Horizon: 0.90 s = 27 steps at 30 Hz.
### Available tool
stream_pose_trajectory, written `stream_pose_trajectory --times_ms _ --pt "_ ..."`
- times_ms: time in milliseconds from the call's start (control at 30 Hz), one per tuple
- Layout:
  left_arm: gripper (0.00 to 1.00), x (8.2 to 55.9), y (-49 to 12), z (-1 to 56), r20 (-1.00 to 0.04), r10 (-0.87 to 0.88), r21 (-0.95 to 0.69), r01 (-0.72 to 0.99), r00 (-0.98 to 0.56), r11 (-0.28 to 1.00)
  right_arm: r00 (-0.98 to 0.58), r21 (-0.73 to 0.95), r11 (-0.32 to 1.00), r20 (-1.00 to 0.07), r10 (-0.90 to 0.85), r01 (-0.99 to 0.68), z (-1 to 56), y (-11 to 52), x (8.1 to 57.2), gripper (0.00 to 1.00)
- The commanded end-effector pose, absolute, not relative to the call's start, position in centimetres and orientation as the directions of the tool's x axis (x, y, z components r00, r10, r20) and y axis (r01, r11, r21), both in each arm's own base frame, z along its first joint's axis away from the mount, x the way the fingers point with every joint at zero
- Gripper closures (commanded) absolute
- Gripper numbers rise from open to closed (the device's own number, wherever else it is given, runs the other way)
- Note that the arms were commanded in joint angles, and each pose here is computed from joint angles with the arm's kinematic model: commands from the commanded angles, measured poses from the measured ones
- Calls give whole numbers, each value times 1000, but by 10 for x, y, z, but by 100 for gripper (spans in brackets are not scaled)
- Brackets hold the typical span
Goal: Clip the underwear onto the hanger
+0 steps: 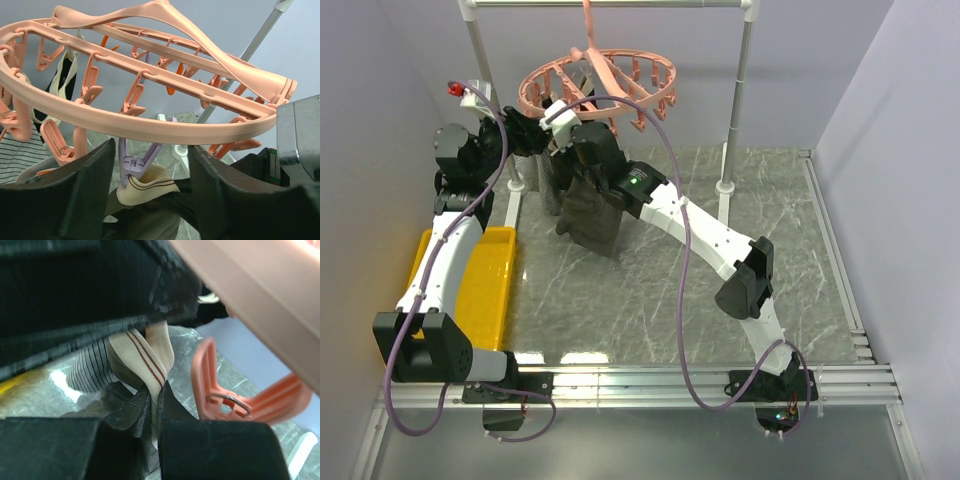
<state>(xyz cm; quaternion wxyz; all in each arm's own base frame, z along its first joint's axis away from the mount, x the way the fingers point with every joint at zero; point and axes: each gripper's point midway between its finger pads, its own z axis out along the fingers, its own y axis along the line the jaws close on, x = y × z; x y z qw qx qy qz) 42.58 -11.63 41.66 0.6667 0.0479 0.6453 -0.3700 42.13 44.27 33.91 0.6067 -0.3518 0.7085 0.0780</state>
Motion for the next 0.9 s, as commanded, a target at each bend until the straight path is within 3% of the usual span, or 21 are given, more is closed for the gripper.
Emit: stream_pose_trajectory --times_ms 0,167,267,333,500,767,867 --pt "33 402 -115 461 -896 -443 -356 603 -5 713 33 -281 758 -945 -326 -589 371 441 421 100" --pt "25 394 -116 454 -888 -459 -384 603 -34 699 24 -275 742 -944 -330 -611 365 444 418 95" --pt "22 390 -102 454 -881 -472 -395 587 -26 707 18 -272 733 -942 -334 -623 360 446 416 73" --pt "21 386 -97 453 -876 -482 -408 579 -29 706 19 -263 726 -945 -325 -636 363 447 412 54" --pt "20 377 -79 443 -856 -515 -458 544 -55 703 -7 -235 701 -946 -324 -673 357 444 399 30" --pt "21 358 -68 398 -881 -455 -451 516 -129 728 -41 -180 599 -941 -337 -780 346 428 353 3" --pt "23 345 -69 381 -905 -399 -412 545 -148 730 -46 -161 551 -938 -343 -819 335 416 330 0"
